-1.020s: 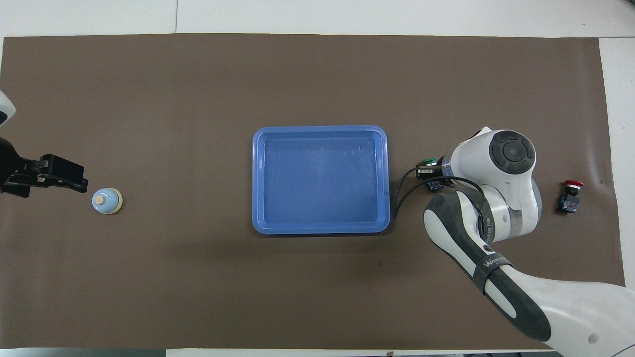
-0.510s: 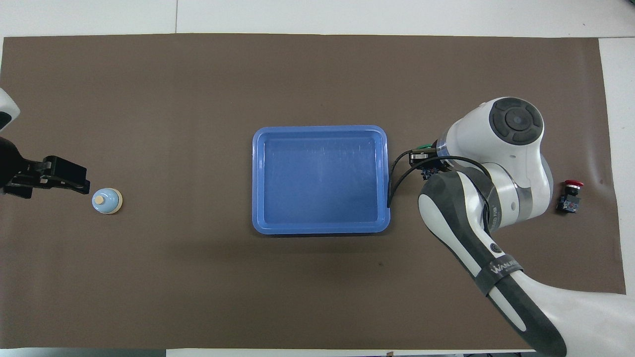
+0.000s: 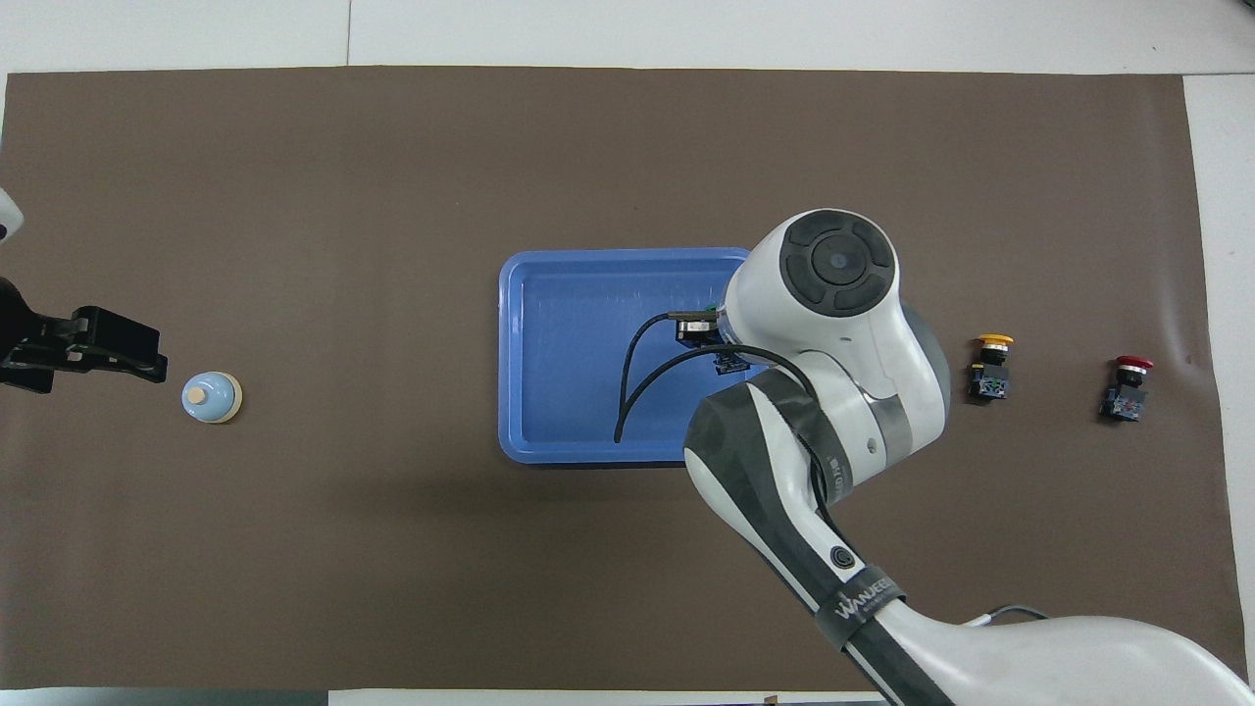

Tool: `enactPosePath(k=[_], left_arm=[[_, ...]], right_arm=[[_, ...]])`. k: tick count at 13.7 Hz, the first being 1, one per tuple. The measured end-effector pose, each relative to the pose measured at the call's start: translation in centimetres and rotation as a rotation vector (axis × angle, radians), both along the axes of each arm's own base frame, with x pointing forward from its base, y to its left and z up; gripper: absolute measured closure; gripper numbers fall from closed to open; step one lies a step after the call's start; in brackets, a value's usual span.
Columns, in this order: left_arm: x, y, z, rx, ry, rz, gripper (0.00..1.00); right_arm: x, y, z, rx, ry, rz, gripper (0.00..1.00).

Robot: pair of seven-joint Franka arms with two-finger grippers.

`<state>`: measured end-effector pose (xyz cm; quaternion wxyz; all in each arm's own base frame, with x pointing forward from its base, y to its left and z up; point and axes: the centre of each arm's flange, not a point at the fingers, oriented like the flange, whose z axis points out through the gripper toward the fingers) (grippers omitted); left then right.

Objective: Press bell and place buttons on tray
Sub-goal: 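Carry the green button into the blue tray and release it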

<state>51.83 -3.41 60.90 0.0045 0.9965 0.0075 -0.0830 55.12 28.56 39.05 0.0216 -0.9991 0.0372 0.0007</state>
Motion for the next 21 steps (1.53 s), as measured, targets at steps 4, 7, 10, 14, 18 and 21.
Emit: enactPosePath(k=[4,7,10,14,18,21], left_arm=[[0.0,0.8,0.0,0.0,0.0,0.016,0.0],[0.1,0.5,0.0,0.0,-0.003,0.011,0.0],[0.2,0.7,0.0,0.0,-0.012,0.015,0.0],[0.2,0.8,0.1,0.0,-0.013,0.015,0.0],[0.2,0.8,0.1,0.0,-0.013,0.015,0.0],[0.2,0.8,0.1,0.0,-0.013,0.016,0.0]], right_arm=[[-0.2,2.0,-5.8,0.004,0.002,0.003,0.6],[-0.7,1.1,-8.8,0.006,-0.006,-0.008,0.6],[-1.0,0.4,-9.6,0.001,-0.002,-0.017,0.6],[-0.9,0.4,-9.3,0.003,-0.003,-0.085,0.43],[0.7,-2.7,-3.8,0.002,-0.011,-0.212,0.0],[2.0,-10.9,2.9,-0.012,0.005,-0.302,0.0]])
